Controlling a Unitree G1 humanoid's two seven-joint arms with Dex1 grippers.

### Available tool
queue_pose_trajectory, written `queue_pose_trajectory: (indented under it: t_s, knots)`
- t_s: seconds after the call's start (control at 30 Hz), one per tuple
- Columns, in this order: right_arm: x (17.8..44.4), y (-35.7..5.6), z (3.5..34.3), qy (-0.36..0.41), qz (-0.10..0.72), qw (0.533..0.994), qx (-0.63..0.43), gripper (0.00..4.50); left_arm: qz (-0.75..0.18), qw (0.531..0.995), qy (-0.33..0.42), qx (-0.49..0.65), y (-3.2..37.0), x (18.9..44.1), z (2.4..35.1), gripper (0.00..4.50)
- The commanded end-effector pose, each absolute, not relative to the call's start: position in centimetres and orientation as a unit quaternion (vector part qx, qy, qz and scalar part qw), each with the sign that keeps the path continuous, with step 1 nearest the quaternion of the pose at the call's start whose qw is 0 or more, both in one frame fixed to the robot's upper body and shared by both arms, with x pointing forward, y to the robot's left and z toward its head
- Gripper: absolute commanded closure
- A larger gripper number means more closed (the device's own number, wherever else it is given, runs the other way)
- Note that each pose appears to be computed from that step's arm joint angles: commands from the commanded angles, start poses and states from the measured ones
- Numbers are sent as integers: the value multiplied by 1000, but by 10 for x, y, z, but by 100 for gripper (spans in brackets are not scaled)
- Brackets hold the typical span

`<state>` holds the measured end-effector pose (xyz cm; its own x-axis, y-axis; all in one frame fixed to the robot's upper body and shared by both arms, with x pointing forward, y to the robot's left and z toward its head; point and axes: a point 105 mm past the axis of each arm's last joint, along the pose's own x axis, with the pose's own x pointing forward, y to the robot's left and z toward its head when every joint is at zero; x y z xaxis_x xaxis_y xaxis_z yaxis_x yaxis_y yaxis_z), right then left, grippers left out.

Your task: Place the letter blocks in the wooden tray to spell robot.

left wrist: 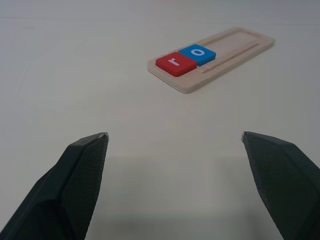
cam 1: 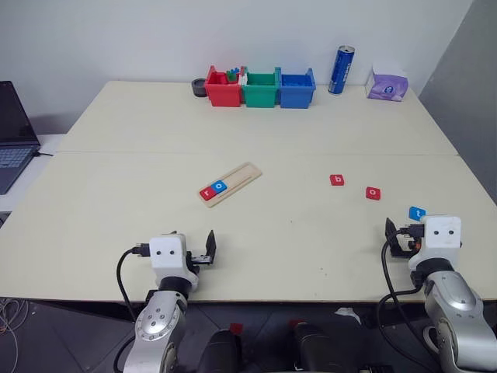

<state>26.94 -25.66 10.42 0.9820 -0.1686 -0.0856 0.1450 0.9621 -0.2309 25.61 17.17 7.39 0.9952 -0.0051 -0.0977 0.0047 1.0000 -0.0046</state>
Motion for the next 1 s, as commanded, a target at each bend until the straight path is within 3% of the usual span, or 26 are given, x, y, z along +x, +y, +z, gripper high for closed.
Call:
queue_pose_trajectory:
  t_s: [0.03, 1.0]
  knots:
    - [267, -259, 123, 18, -96, 987, -126, 4, 6, 1000, 13, 10, 173, 256, 92, 0]
    - [273, -254, 127, 5, -90, 988, -124, 4, 30, 999, -14, 26, 183, 261, 101, 0]
